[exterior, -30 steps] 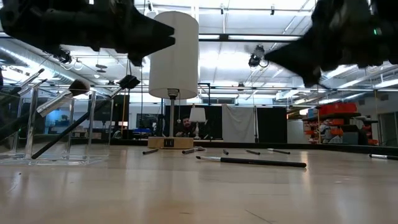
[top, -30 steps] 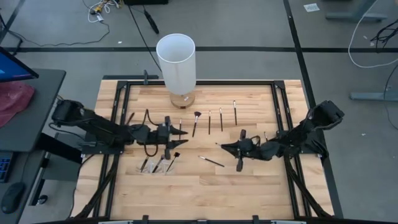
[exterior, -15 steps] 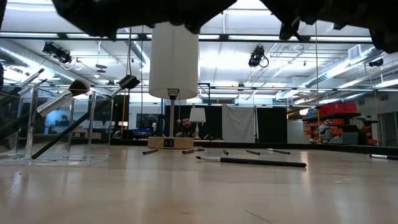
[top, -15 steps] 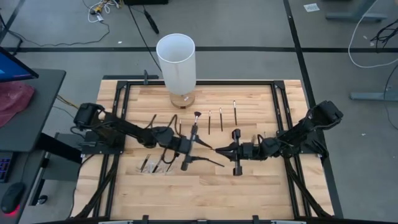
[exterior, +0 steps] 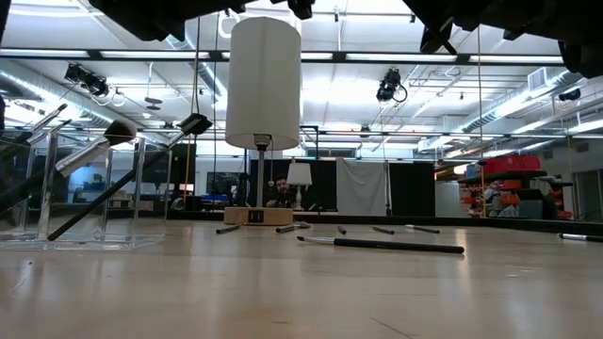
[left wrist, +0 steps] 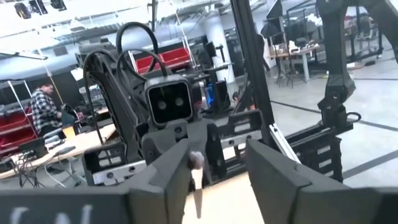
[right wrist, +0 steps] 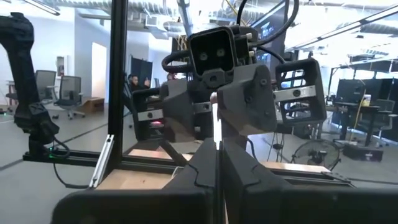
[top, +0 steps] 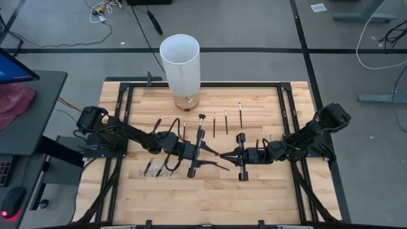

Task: Put items in baskets/containers
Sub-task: Put the foundation brush in the transparent organizer

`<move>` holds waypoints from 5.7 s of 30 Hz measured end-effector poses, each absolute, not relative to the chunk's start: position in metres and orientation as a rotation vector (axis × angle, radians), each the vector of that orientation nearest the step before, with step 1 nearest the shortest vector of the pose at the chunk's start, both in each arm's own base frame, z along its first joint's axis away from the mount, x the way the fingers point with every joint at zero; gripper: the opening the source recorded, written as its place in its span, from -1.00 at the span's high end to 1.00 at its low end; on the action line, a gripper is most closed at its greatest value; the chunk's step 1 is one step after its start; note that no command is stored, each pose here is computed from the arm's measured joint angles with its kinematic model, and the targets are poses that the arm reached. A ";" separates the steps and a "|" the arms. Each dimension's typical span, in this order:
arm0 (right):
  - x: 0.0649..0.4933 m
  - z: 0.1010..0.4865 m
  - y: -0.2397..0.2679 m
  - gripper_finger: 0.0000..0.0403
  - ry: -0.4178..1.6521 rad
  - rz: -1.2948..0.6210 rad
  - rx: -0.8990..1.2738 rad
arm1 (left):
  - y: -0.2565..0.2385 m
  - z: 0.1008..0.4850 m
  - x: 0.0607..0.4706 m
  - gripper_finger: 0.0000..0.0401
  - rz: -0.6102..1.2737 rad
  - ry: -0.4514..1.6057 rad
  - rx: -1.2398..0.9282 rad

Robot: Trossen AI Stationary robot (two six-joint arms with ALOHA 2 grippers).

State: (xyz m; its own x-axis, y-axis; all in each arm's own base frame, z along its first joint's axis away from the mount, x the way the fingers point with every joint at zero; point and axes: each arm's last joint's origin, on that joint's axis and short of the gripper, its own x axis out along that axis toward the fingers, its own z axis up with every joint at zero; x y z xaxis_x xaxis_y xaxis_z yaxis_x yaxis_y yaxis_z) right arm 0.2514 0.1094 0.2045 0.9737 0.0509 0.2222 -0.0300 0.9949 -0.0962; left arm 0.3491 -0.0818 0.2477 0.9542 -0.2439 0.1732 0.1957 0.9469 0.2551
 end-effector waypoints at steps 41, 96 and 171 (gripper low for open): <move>0.226 0.216 0.120 0.32 -0.050 -0.167 -0.109 | -0.108 0.348 0.257 0.96 -0.180 0.548 0.217; 0.228 0.211 0.118 0.39 -0.014 -0.172 -0.095 | -0.055 0.240 0.258 0.62 -0.152 0.886 -0.175; 0.147 0.130 0.028 0.00 1.223 -1.136 0.689 | -0.027 0.210 0.273 0.58 0.067 0.275 -0.047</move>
State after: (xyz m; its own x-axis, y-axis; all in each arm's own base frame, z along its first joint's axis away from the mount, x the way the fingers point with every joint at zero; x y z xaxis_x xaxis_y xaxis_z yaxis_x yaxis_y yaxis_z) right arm 0.1465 0.0276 0.1304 -0.0533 -0.2932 -0.9546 0.9301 0.3332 -0.1543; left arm 0.2725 -0.0267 0.2100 0.9602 0.0602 -0.2729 -0.0730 0.9966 -0.0370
